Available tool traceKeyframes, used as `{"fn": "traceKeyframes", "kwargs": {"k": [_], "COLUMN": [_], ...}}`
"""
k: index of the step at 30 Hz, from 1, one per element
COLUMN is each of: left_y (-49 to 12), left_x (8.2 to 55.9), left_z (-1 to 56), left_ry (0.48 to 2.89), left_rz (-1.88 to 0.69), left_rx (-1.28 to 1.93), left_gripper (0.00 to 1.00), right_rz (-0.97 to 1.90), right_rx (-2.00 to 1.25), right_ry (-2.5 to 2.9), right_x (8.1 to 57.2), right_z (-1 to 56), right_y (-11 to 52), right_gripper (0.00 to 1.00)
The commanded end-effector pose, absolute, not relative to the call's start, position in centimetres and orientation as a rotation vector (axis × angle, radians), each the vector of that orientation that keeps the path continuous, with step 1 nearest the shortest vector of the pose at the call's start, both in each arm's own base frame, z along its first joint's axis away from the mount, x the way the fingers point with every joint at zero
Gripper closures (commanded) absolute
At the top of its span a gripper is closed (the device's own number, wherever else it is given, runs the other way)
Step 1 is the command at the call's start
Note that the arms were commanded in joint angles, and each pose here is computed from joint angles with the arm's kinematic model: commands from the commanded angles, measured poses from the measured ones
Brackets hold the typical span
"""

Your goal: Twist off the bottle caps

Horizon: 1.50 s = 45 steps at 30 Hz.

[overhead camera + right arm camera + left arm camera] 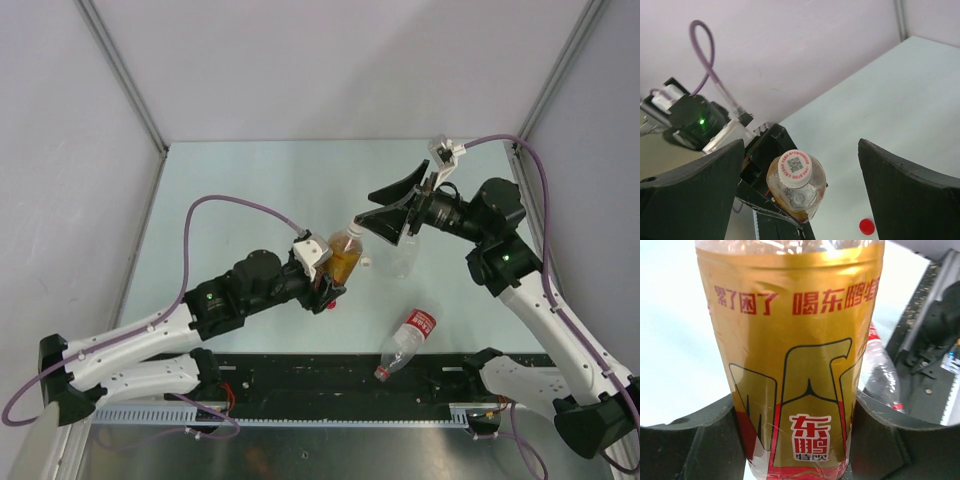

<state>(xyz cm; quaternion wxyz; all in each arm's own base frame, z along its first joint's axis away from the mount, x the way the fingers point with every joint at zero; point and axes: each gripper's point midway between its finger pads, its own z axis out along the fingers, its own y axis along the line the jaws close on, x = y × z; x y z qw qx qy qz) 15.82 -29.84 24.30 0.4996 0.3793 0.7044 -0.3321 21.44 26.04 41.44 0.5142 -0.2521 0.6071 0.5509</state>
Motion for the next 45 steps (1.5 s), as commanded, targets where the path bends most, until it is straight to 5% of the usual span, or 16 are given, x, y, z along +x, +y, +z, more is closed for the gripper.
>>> {"fn": "traceKeyframes", "kwargs": {"k": [1, 10, 21, 37, 45], "left_y": [-28.0, -25.9, -25.8, -26.1, -28.1], "left_x": [18.9, 20.8, 21.0, 20.1, 17.7], "left_z": [25.8, 25.0, 23.9, 24.1, 25.6], "left_ry": [1.750, 1.845, 1.888, 1.892, 1.818], "left_rz": [-0.588, -0.314, -0.233, -0.310, -0.536], "left_rx": [0.744, 0.627, 0.640, 0.654, 0.762], "left_gripper": [1.00, 1.00, 1.00, 1.00, 1.00], "right_rz": [1.248, 1.186, 1.232, 1.285, 1.269], "right_rx": [-0.432, -0.311, -0.324, -0.444, -0.606], "right_ry": [1.516, 1.667, 1.721, 1.681, 1.575], "right_x": [24.0, 25.9, 25.8, 24.4, 22.3], "right_z": [41.4, 38.8, 37.6, 38.0, 39.3], "right_y": [25.8, 26.9, 28.6, 29.5, 29.1], "right_gripper": [0.01, 0.01, 0.24, 0.96, 1.00]}}
